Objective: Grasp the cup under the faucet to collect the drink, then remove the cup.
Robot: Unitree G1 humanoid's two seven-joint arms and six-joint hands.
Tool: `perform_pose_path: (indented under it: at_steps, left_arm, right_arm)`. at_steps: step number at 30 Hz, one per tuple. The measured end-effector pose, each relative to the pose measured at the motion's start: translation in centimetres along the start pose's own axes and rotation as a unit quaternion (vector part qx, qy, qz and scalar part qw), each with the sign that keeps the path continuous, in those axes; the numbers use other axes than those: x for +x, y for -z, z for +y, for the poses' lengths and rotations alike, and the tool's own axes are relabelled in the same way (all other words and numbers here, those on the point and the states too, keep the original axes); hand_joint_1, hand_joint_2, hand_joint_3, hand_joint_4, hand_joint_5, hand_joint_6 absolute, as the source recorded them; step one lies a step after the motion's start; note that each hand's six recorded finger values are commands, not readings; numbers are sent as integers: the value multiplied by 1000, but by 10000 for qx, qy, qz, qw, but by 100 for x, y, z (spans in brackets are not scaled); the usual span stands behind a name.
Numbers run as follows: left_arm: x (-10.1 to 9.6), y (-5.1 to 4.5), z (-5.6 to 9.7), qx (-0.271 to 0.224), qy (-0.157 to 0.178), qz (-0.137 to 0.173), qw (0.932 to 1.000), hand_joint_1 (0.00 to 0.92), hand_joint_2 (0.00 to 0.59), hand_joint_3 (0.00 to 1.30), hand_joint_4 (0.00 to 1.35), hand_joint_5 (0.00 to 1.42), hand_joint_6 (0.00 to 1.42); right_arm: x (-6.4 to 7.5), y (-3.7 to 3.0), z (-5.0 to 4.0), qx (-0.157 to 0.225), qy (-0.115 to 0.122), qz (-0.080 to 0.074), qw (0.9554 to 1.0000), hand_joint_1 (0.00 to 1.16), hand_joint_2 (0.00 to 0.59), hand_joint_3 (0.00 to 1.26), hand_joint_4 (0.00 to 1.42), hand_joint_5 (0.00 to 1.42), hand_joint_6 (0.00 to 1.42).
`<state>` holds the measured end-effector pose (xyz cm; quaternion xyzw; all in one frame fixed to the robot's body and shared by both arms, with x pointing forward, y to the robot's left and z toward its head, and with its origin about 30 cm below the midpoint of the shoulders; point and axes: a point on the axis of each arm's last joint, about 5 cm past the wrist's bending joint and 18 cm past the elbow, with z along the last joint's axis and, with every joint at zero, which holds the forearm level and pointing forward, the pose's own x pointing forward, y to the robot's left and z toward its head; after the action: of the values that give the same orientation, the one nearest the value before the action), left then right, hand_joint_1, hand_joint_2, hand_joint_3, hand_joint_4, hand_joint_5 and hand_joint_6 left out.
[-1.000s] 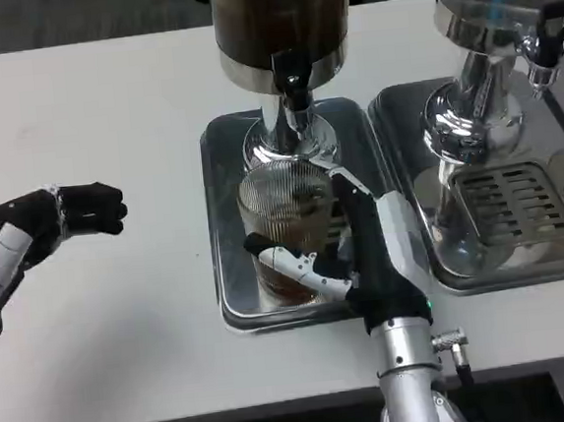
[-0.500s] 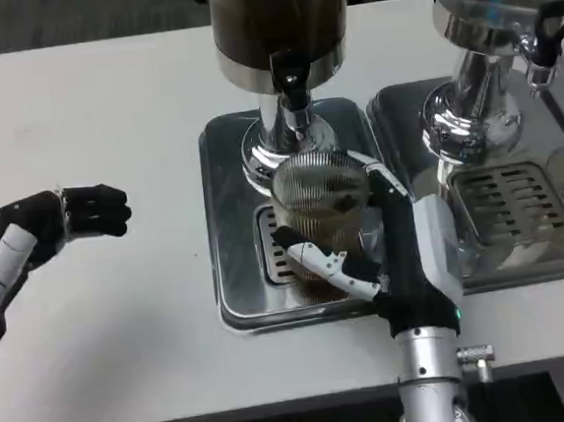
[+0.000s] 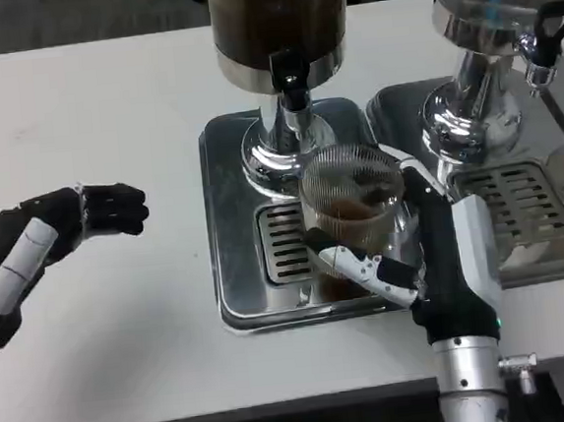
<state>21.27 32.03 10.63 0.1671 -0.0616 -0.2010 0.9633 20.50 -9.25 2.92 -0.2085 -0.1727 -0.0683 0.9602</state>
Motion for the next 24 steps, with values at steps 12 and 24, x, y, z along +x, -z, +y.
perform_pose_path:
  at_steps: [12, 24]
  left_arm:
    - [89, -114, -51, 787, 313, -417, 9955, 0, 106, 346, 195, 196, 168]
    - [-15, -316, -88, 2034, 535, -902, 9735, 0, 91, 264, 74, 88, 98]
  right_arm:
    - [-100, -32, -344, 60, 42, 19, 10000, 877, 174, 659, 860, 1092, 1424]
    - [-106, -97, -551, 42, -117, -7, 9999, 889, 167, 662, 860, 1087, 1424]
